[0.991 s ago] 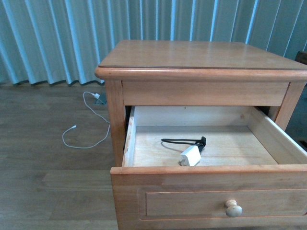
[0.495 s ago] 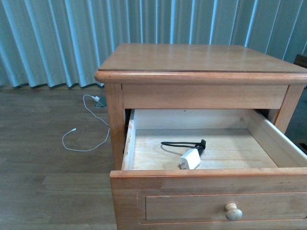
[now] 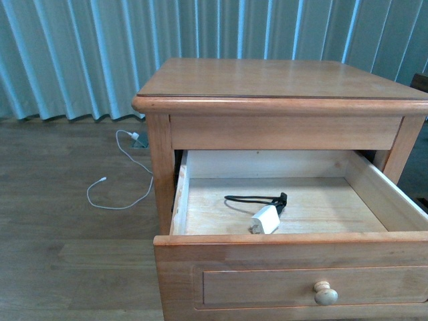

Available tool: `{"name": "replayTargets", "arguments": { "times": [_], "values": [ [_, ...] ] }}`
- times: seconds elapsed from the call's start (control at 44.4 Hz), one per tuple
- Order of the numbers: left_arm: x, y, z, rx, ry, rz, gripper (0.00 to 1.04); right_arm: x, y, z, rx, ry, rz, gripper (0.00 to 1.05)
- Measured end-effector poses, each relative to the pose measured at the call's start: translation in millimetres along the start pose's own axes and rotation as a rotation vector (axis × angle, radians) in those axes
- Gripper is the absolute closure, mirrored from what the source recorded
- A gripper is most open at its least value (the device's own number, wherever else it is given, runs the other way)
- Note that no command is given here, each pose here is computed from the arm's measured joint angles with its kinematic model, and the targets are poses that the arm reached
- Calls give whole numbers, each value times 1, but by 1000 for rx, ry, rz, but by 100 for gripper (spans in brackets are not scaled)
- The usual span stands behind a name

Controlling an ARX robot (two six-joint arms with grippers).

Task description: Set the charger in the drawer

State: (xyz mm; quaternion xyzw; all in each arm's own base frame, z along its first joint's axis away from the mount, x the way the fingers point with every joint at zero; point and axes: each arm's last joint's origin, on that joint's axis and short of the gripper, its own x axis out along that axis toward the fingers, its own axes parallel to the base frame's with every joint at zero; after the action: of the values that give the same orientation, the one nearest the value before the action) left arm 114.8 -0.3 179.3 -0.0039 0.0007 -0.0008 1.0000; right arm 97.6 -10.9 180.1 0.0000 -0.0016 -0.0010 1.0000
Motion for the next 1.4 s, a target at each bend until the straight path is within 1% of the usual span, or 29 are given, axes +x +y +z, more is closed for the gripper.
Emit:
{"name": "replayTargets", "arguments": {
  "times": [0.18, 0.27, 0.383, 0.473, 0.518, 0.968, 1.036, 1.081, 1.126, 1.171, 1.283, 1.351, 1.396],
  "values": [
    [-3, 0, -4, 0, -2, 0, 101, 0, 0, 0, 0, 0, 0, 8],
    [-5, 0, -10, 1, -9, 0, 101, 0, 0, 0, 0, 0, 0, 8],
    [-6, 0, -9, 1, -18, -1, 101, 0, 0, 0, 0, 1, 0, 8],
    [-15, 0, -13, 1, 9, -1, 101, 0, 0, 0, 0, 1, 0, 8],
    [-17, 0, -12, 1, -11, -1, 101, 0, 0, 0, 0, 1, 0, 8],
    [-17, 0, -12, 0, -9, -1, 101, 0, 0, 0, 0, 1, 0, 8],
    [-17, 0, -12, 1, -9, -1, 88, 0, 0, 0, -6, -5, -10, 8],
    [-17, 0, -12, 1, -9, -1, 77, 1, 0, -1, -57, -60, -76, 8],
    [-17, 0, -12, 1, -9, 0, 66, 1, 2, -1, -80, -62, -97, 8],
    [-18, 0, -12, 1, -9, -1, 57, 3, 4, -2, -89, -45, -84, 8],
    [-18, 0, -12, 1, -9, -1, 32, 17, 15, -4, -103, 84, -7, 8],
    [-18, 0, -12, 1, -9, -1, 22, 26, 22, -8, -113, 175, 49, 8],
    [-18, 0, -12, 1, -9, -1, 16, 31, 25, -10, -117, 207, 72, 8]
  ]
}}
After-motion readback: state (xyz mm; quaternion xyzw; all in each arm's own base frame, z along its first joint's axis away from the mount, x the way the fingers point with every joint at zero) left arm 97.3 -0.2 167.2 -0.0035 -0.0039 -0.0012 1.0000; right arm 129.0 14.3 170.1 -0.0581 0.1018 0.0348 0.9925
